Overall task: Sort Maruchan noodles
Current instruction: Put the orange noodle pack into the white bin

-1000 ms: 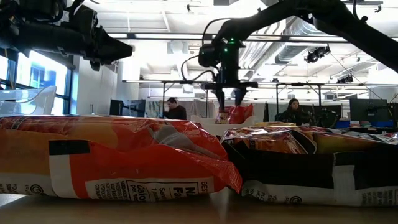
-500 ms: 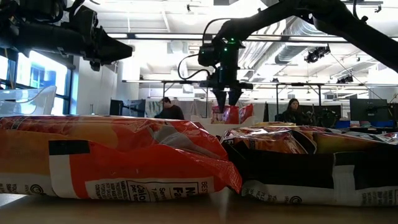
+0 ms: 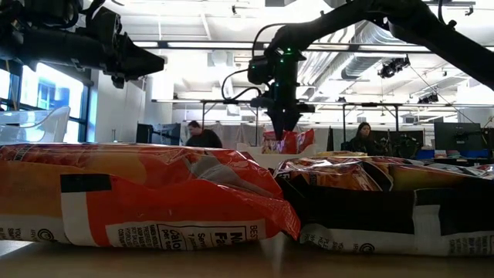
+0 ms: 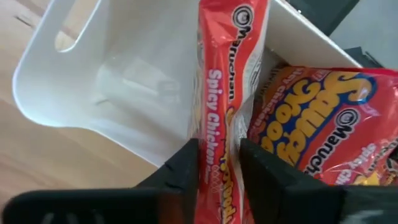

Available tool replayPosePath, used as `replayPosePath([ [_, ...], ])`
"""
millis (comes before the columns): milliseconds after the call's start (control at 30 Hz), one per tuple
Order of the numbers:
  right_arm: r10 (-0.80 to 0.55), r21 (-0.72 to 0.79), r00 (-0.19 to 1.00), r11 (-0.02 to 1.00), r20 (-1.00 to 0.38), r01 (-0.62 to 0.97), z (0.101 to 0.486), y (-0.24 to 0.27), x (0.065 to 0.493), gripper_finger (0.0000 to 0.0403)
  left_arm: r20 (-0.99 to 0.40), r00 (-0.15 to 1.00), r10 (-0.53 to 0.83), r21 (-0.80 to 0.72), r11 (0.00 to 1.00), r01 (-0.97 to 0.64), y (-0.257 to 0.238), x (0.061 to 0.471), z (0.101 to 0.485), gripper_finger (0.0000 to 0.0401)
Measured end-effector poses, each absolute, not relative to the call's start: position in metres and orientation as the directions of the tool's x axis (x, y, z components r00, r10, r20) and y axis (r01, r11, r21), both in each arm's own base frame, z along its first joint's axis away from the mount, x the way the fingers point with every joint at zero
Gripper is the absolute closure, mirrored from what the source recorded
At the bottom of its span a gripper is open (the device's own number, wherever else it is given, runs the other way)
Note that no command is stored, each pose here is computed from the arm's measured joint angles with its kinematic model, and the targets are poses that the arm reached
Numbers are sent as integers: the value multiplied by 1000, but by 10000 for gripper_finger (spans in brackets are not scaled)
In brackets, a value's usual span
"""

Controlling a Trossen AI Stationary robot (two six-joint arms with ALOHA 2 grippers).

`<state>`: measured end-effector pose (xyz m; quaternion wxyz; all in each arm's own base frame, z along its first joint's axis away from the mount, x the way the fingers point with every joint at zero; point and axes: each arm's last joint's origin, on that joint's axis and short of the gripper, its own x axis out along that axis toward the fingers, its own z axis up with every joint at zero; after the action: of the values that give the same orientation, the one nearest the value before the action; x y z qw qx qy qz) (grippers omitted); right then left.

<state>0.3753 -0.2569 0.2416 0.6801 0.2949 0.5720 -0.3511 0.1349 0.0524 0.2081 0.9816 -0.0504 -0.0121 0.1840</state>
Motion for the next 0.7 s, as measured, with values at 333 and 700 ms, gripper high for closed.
replayPosePath([
  [333,-115,46,113,471,-987,881,242,-259,373,391,-12,932,362,-103,927,-362,52,135,206,308],
  [700,-106,101,137,287,-985,953,268,-265,365,401,-15,932,362,-103,927,-362,52,135,206,308],
])
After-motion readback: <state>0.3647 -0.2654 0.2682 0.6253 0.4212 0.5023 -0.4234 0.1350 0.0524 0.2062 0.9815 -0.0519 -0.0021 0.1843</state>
